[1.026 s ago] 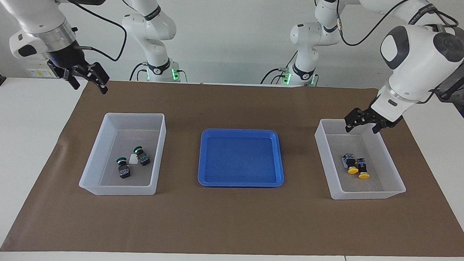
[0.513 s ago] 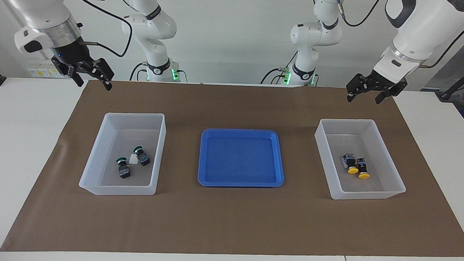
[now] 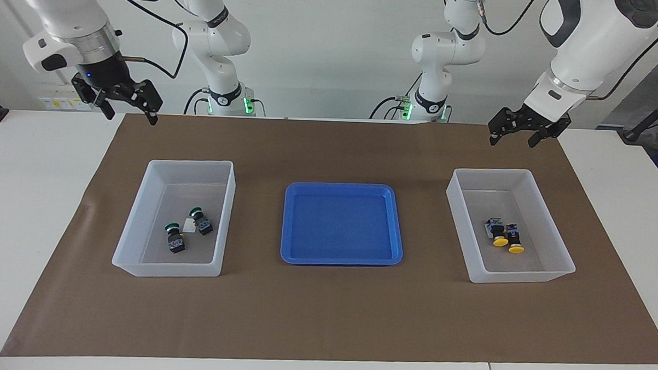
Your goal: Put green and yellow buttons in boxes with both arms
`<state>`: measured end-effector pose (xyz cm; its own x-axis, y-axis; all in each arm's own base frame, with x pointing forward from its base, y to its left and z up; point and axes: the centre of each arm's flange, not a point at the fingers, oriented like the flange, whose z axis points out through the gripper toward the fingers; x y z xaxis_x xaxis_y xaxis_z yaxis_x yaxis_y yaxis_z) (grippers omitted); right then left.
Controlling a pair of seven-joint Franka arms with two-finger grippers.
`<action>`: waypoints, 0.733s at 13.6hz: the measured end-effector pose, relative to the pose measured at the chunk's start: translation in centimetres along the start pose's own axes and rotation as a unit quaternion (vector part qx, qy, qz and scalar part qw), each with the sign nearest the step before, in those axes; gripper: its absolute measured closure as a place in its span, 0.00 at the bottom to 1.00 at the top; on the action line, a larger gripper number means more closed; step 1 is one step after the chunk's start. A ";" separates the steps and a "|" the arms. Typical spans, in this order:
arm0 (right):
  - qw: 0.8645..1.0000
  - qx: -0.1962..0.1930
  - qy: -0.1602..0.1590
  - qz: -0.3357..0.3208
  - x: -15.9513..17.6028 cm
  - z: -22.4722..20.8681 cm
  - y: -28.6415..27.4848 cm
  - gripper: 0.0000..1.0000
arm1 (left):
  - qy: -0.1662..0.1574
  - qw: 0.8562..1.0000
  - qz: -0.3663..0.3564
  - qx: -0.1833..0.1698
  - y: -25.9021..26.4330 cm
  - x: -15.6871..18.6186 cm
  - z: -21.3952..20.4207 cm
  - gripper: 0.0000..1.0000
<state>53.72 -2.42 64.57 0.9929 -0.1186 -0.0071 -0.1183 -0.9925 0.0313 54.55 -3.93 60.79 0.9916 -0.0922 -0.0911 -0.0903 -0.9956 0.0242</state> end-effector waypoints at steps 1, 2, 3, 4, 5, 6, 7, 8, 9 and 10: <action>1.000 0.000 0.002 -0.002 0.0 -0.2 -0.2 0.00 | 0.004 1.000 0.000 0.001 0.0 0.0 -0.1 0.00; 1.000 0.000 0.003 -0.003 -0.1 -0.2 -0.2 0.00 | 0.010 1.000 0.000 0.001 0.0 0.1 -0.3 0.00; 1.000 0.000 0.004 -0.003 -0.1 -0.3 -0.2 0.00 | 0.012 1.000 0.000 0.001 -0.1 0.1 -0.3 0.00; 1.000 0.001 0.005 -0.003 -0.2 -0.4 -0.2 0.00 | 0.013 1.000 -0.001 0.001 -0.1 0.2 -0.3 0.00; 1.000 0.001 0.005 -0.003 -0.2 -0.5 -0.2 0.00 | 0.014 1.000 -0.001 0.002 -0.1 0.2 -0.4 0.00; 1.000 0.003 0.005 -0.004 -0.2 -0.5 -0.3 0.00 | 0.016 1.000 -0.001 0.002 -0.1 0.2 -0.4 0.00; 1.000 0.005 0.005 -0.004 -0.2 -0.5 -0.4 0.00 | 0.016 1.000 -0.001 0.002 -0.1 0.2 -0.5 0.00; 1.000 0.007 0.005 -0.004 -0.2 -0.5 -0.4 0.00 | 0.017 1.000 -0.001 0.002 -0.1 0.2 -0.5 0.00; 1.000 0.007 0.005 -0.003 -0.2 -0.5 -0.3 0.00 | 0.017 1.000 -0.001 0.002 -0.1 0.2 -0.5 0.00; 1.000 0.007 0.005 -0.002 -0.2 -0.5 -0.2 0.00 | 0.017 1.000 -0.001 0.002 -0.1 0.2 -0.5 0.00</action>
<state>53.52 -2.15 65.06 0.9935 -0.1136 0.0024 -0.1136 -0.9934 0.0180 54.77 -3.82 61.28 0.9944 -0.0897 -0.0566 -0.0887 -0.9958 0.0207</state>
